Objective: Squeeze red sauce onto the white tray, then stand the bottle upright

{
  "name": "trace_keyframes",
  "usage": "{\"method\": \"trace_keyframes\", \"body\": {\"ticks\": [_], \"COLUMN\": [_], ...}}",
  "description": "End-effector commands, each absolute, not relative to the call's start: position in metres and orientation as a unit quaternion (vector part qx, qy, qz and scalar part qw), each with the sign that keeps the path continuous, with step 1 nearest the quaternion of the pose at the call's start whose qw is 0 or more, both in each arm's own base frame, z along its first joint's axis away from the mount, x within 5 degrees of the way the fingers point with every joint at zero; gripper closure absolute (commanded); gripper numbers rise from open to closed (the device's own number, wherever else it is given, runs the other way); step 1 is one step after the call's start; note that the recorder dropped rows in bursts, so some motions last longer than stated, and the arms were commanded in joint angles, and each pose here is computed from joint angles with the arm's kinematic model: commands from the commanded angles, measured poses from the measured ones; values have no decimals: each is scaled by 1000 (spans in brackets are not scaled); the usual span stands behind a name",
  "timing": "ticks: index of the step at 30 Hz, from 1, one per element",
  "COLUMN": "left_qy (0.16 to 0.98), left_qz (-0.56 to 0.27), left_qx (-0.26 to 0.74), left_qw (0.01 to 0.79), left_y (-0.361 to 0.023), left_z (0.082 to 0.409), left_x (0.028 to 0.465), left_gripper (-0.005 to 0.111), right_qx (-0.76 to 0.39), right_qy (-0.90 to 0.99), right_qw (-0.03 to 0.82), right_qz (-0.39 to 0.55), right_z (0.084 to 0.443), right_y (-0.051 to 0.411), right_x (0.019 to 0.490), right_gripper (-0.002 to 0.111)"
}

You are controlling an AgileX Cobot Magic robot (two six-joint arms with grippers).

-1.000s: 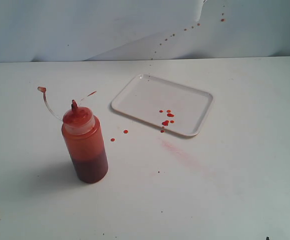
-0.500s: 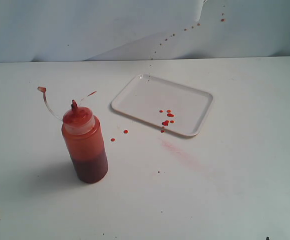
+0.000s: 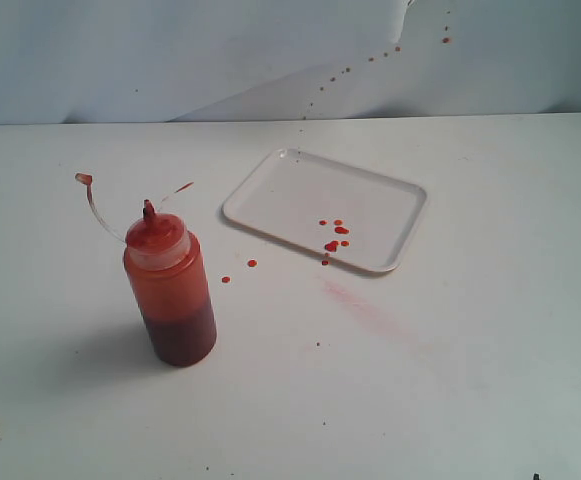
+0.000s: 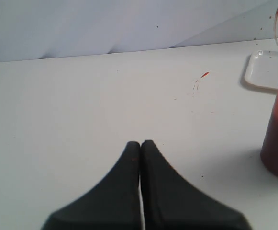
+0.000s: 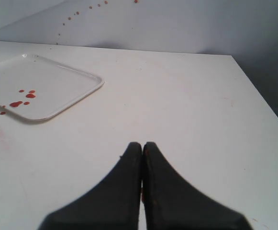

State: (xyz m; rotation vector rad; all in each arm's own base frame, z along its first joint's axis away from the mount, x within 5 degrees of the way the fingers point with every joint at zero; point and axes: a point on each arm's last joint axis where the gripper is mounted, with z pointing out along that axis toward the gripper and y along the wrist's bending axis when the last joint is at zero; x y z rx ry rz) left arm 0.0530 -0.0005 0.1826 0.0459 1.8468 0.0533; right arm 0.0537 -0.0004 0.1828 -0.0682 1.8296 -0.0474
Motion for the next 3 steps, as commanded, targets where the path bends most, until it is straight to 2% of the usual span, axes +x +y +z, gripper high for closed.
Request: {"method": "trace_keyframes", "body": {"ticks": [1, 3], "left_qy": [797, 797], "left_qz": [19, 19], "left_qx": [20, 20], "left_qw": [604, 604], "left_y": [-1, -1], "left_z": [181, 181], "left_x": [53, 53], "left_gripper": [107, 107], "right_qx": [-24, -24], "right_qy": [791, 791], "right_qw": [611, 611], "right_qz": [-19, -19], "right_z": [182, 182], "right_y": [-1, -1], "right_x": [54, 54], "right_gripper": [108, 108]}}
